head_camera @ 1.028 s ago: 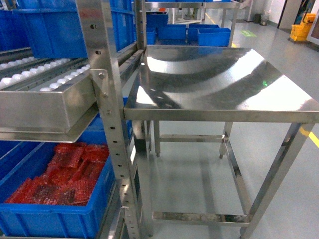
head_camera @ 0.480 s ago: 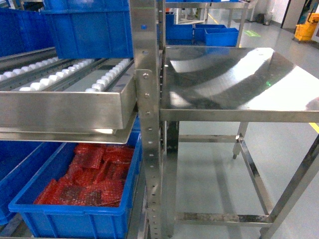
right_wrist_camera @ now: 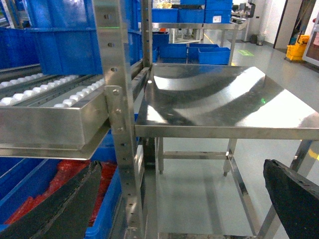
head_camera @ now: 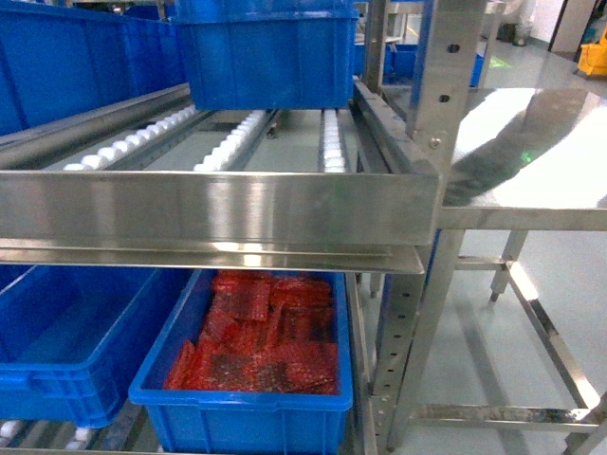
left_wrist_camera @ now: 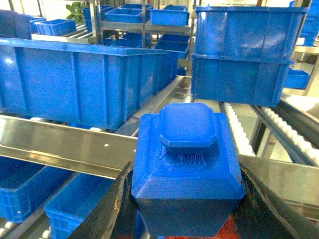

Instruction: Pick blue part to blue bin on bottom shelf

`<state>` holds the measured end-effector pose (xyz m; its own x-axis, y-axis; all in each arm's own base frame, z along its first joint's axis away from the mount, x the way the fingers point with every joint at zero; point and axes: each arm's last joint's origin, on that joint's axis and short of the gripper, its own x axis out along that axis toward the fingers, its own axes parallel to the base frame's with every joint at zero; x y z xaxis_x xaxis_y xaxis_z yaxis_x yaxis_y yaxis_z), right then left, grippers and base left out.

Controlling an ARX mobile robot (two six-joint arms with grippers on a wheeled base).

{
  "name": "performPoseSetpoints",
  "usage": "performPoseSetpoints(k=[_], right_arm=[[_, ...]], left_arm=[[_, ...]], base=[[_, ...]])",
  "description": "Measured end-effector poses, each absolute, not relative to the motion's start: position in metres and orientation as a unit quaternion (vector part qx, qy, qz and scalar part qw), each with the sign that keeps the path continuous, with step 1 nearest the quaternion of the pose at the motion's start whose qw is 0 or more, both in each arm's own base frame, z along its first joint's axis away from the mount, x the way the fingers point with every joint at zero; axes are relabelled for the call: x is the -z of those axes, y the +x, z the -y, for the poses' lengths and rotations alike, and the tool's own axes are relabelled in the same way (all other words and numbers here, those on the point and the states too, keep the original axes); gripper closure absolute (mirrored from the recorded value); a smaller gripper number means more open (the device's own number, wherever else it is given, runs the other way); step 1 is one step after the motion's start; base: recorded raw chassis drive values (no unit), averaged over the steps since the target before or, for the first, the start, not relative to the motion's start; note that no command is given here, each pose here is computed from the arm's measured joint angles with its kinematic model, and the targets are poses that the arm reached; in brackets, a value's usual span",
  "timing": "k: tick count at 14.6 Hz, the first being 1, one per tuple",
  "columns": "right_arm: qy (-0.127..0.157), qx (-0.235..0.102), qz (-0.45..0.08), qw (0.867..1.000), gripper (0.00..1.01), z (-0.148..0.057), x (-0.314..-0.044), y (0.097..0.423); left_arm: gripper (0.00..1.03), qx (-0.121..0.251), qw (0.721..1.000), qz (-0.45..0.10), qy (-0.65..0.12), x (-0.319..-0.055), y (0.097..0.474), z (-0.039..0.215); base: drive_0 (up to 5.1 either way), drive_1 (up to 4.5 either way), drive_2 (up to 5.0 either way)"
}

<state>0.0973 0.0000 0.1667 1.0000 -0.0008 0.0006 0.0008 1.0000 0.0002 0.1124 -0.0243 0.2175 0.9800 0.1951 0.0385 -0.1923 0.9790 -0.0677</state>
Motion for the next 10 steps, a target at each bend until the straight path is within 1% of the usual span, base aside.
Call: performPoseSetpoints(k=[10], right_arm=[[0.000,0.000,0.001,1.000,0.03,0.0000,-0.1668,0.0973]], left_arm=[[0.59,-0.098,0.994,0.023,-0.032,-0.2176,0.1124,0.0241]], base=[[-4.6,2.26,2.3]])
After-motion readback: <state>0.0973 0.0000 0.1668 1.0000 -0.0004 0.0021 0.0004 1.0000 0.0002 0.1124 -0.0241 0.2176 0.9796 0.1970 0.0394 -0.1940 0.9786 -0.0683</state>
